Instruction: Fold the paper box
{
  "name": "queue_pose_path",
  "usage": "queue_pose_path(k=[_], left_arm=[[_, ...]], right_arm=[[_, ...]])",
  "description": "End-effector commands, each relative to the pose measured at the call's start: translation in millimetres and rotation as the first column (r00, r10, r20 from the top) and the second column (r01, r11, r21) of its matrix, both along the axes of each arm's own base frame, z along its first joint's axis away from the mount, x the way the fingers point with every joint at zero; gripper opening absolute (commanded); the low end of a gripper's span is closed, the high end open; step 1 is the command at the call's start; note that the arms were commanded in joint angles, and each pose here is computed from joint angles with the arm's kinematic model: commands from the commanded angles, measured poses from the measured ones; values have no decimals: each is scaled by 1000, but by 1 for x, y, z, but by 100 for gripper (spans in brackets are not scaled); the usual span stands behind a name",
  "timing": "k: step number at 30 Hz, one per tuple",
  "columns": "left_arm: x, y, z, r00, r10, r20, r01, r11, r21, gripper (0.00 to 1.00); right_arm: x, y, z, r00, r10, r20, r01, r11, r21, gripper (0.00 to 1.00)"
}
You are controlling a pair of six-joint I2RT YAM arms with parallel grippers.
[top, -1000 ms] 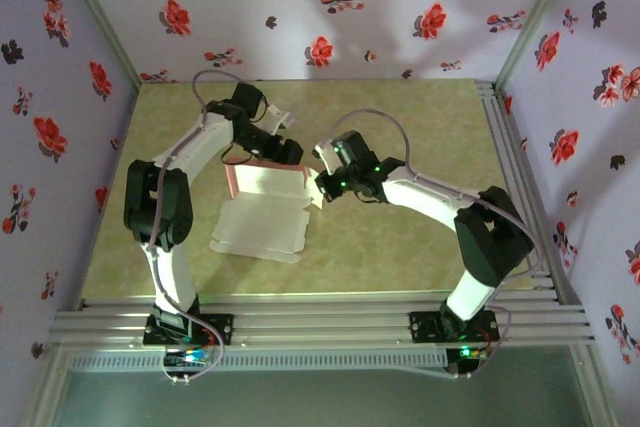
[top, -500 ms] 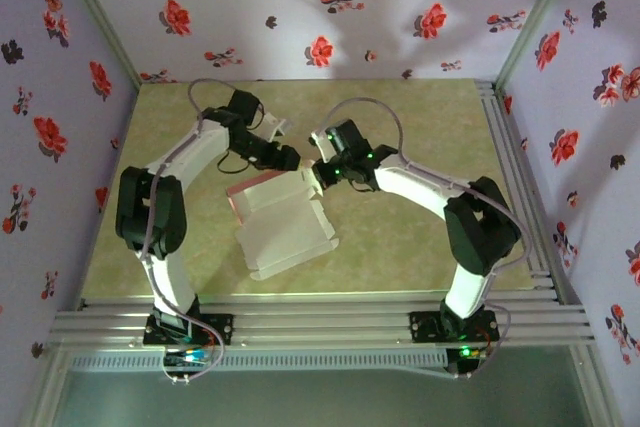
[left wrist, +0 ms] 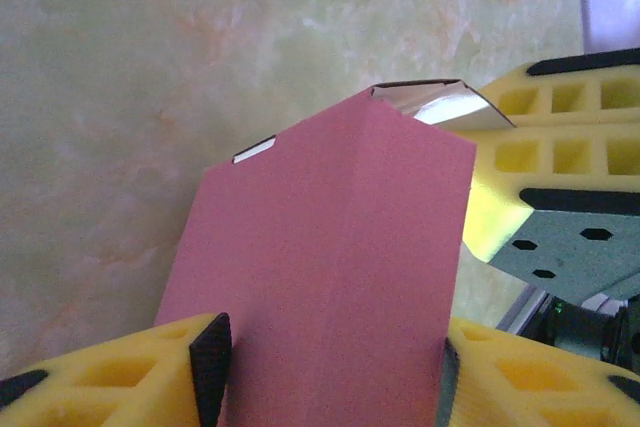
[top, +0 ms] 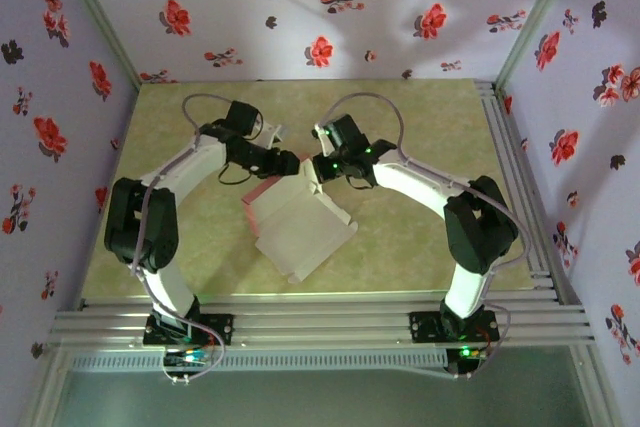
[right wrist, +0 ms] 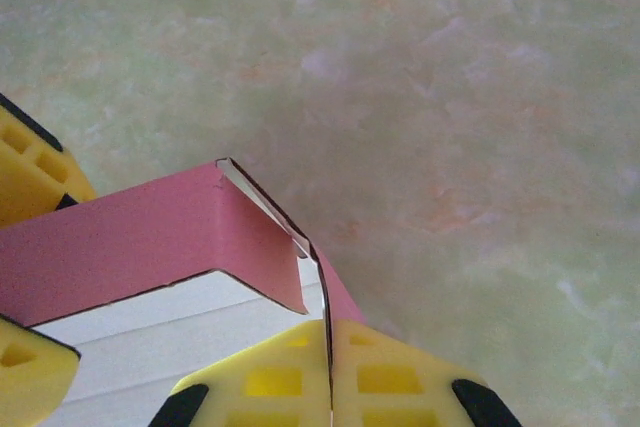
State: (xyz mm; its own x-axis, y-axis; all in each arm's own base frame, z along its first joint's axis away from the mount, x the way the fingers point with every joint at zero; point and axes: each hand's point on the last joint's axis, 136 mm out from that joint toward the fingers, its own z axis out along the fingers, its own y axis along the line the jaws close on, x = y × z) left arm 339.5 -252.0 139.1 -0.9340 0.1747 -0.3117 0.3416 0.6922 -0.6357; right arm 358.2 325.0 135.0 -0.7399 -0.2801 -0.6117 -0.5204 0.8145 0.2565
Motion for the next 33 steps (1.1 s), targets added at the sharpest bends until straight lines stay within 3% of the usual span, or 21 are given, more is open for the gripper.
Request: queue_pose_path(k=[1,11,16,20,27,33], left_arm=[[4,-3,12,997,58,44,-56,998,-39,54],[9,-8,16,988,124,93,-114,988,-105,53],[3,-19,26,986,98,131,-77,985,-156,64],[1,-20,32,985,101,139,-77,983,-168,66],[6,-21,40,984,130,122,-103,972,-209,65],[4,-17,20,991,85,104,-70,987,-142,59]], right_arm=[[-3,0,-7,998,-55,-7,55,998,2,7],[-20,3,-29,997,-37,65,37,999,3,12],[-24,1,-28,994,-25,109,24,1000,11,12],[-26,-2,-26,989,-14,146,16,1000,-16,12],[-32,-3,-29,982,6,190,3,999,-48,9],[-35,0,-31,982,25,187,-16,998,-54,8]])
